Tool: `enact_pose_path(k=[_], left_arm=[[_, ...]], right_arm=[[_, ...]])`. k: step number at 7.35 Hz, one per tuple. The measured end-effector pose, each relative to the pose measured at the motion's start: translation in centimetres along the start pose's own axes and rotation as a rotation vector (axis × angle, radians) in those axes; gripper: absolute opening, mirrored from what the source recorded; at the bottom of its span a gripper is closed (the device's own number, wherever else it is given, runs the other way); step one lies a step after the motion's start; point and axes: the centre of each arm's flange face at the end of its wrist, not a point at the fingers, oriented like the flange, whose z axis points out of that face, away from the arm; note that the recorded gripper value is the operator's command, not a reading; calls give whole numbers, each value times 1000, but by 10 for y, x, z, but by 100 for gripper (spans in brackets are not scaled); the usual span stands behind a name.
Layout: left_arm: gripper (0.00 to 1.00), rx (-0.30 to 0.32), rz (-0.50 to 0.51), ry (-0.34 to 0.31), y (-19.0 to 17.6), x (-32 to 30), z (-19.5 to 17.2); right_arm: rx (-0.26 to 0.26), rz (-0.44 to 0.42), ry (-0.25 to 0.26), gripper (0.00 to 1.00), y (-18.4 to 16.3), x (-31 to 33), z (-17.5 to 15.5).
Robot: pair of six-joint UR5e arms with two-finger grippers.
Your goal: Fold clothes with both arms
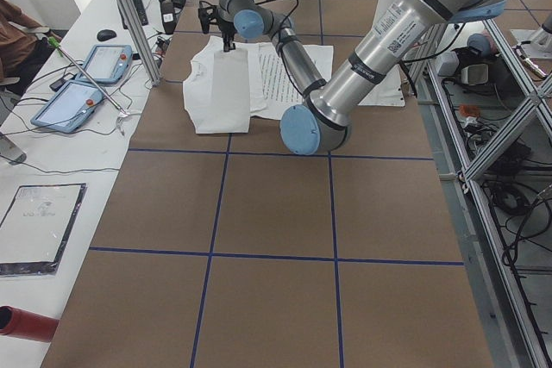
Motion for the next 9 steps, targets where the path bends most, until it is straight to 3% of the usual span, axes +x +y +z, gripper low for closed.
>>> enact_pose_path(k=[2,3,6,9], left_arm=[[0,-87,-84,119,16,61,-16],[0,-129,-98,144,32,72,-20],[0,-210,-107,141,77,77,-1],[0,-219,-123,140,98,70,64]], right_arm=[[-12,-4,9,100,6,8,5],[-14,-3,11,100,6,9,5],[-18,0,14,100,6,10,8],[-17,0,13,100,3,8,8]])
